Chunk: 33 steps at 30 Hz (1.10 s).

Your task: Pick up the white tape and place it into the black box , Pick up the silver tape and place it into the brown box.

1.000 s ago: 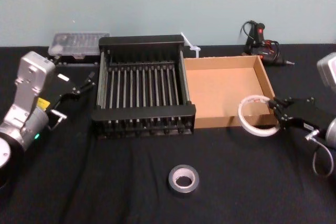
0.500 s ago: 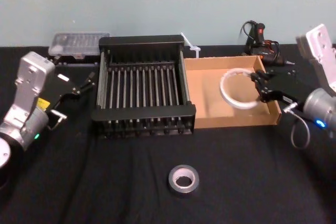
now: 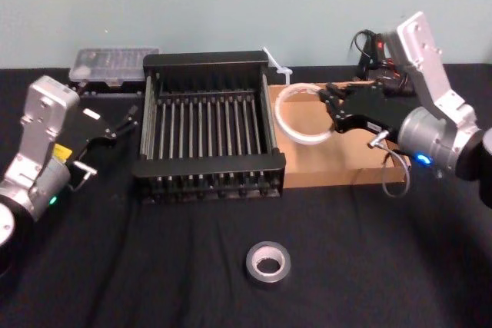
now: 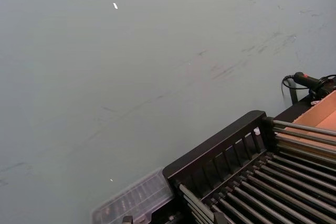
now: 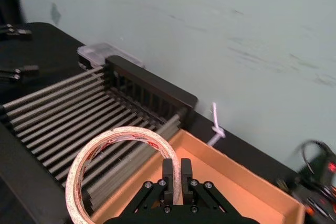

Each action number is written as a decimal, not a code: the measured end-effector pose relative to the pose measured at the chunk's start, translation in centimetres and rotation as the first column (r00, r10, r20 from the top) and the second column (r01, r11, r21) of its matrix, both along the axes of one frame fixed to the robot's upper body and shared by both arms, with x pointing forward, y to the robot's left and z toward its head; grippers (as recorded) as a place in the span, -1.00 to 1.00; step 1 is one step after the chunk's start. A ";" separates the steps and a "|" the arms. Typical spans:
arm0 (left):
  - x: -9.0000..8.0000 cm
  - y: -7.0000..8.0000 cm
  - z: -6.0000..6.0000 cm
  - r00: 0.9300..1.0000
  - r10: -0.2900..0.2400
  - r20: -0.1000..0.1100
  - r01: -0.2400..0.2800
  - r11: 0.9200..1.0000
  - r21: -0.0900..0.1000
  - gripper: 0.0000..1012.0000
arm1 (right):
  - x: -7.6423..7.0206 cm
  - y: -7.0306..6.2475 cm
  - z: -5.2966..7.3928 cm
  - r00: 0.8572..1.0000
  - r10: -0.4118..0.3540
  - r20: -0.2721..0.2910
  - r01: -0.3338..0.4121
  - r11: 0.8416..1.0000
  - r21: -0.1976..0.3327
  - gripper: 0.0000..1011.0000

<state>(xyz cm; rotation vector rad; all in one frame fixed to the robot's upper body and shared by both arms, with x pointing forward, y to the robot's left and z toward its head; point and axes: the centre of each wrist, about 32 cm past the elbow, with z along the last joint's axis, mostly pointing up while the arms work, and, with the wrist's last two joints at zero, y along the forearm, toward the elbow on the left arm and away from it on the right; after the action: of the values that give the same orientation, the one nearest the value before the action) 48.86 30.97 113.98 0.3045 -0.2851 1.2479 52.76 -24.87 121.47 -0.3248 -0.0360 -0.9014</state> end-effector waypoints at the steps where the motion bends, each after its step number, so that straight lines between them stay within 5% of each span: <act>1: 0.0 0.0 0.0 1.000 0.000 0.000 0.000 1.000 0.000 0.98 | 0.0 0.0 0.0 1.000 0.000 0.000 0.000 1.000 0.000 -0.82; 18: 0.0 0.0 0.0 1.000 0.000 0.000 0.000 1.000 0.000 0.98 | 2.5 4.1 0.5 0.994 0.106 0.005 -0.106 0.994 0.011 -0.82; 33: 0.0 0.0 0.0 1.000 0.000 0.000 0.000 1.000 0.000 0.98 | 4.3 6.1 -0.1 0.992 0.128 -0.024 -0.127 0.992 0.010 -0.82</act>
<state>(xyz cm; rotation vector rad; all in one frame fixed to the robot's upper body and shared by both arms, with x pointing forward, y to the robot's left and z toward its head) 48.86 30.97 113.98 0.3044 -0.2851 1.2480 57.05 -18.80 121.37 -0.3221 -0.0299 -0.7707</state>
